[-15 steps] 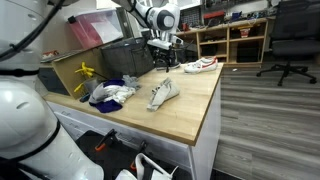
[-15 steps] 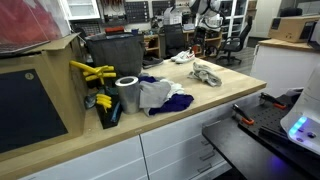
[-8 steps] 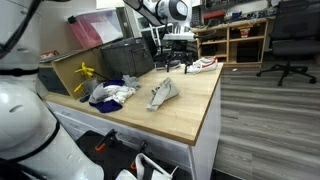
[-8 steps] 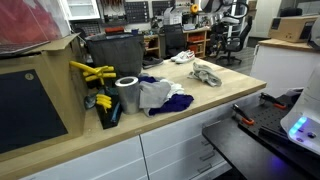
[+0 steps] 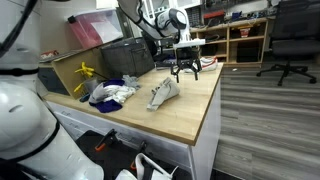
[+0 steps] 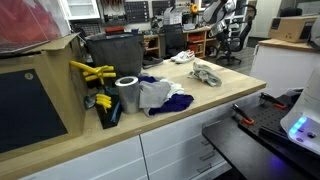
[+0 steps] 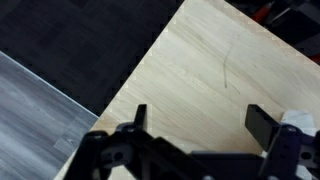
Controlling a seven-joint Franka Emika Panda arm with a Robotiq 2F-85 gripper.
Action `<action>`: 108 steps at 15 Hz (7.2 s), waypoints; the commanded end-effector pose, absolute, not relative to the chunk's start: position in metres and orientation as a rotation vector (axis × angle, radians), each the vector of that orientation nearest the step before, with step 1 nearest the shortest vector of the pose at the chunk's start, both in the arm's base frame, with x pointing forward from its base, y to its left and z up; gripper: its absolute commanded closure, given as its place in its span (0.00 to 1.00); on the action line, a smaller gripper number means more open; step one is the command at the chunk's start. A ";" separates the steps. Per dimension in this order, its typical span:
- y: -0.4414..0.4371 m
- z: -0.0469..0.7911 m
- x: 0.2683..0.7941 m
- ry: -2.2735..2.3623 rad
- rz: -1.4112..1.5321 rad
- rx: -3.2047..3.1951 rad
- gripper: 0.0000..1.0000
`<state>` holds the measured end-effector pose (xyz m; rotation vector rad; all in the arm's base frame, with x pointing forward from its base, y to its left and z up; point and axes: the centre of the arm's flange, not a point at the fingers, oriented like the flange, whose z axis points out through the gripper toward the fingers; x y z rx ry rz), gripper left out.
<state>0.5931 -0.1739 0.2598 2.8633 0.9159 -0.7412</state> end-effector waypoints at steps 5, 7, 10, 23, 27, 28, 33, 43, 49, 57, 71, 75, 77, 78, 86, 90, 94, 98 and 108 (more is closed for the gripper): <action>-0.123 0.252 0.553 1.318 -0.465 2.673 0.00; -0.112 0.252 0.548 1.369 -0.399 2.685 0.00; -0.100 0.247 0.540 1.444 -0.370 2.687 0.00; -0.074 0.228 0.530 1.569 -0.329 2.740 1.00; -0.065 0.227 0.540 1.569 -0.271 2.748 1.00; -0.063 0.227 0.542 1.570 -0.254 2.751 1.00; -0.050 0.218 0.554 1.592 -0.196 2.740 1.00; -0.028 0.161 0.587 1.639 -0.120 2.694 1.00; -0.035 0.141 0.603 1.627 -0.132 2.683 1.00; -0.053 0.162 0.606 1.568 -0.169 2.713 1.00; -0.073 0.277 0.601 1.448 -0.261 2.835 1.00; -0.079 0.288 0.626 1.379 -0.132 2.843 1.00; -0.084 0.278 0.636 1.366 -0.112 2.851 1.00; -0.086 0.269 0.640 1.358 -0.115 2.852 1.00; -0.103 0.172 0.662 1.301 -0.170 2.868 1.00; -0.109 0.145 0.668 1.292 -0.182 2.871 1.00; -0.106 0.155 0.667 1.294 -0.173 2.876 1.00; -0.098 0.189 0.665 1.288 -0.147 2.899 1.00; -0.080 0.284 0.644 1.306 -0.190 2.909 1.00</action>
